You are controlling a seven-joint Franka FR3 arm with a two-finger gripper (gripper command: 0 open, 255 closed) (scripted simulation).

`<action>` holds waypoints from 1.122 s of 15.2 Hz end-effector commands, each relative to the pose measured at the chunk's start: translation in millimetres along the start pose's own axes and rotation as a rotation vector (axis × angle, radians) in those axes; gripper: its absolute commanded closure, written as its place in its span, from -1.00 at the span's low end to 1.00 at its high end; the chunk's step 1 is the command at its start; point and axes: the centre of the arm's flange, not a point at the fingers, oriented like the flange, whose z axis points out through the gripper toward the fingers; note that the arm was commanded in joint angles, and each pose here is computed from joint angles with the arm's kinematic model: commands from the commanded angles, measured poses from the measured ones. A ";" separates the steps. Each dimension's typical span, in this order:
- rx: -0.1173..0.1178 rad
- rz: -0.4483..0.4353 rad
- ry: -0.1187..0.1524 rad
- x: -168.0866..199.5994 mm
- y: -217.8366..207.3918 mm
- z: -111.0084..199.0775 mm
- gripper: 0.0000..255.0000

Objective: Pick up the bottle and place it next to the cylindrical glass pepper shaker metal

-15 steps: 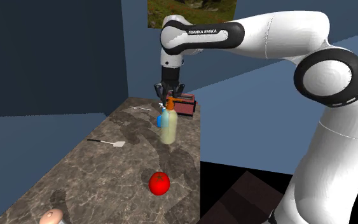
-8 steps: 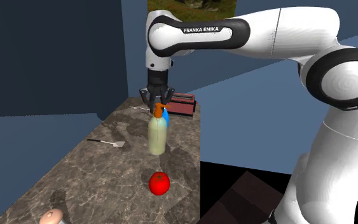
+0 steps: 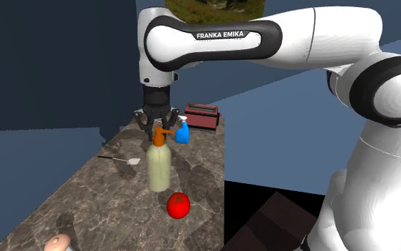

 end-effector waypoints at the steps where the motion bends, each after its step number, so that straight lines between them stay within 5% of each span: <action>1: 0.000 0.002 0.000 -16.5 -23.8 0.1 1.00; 17: 0.000 0.002 0.000 -137.5 -196.4 14.4 1.00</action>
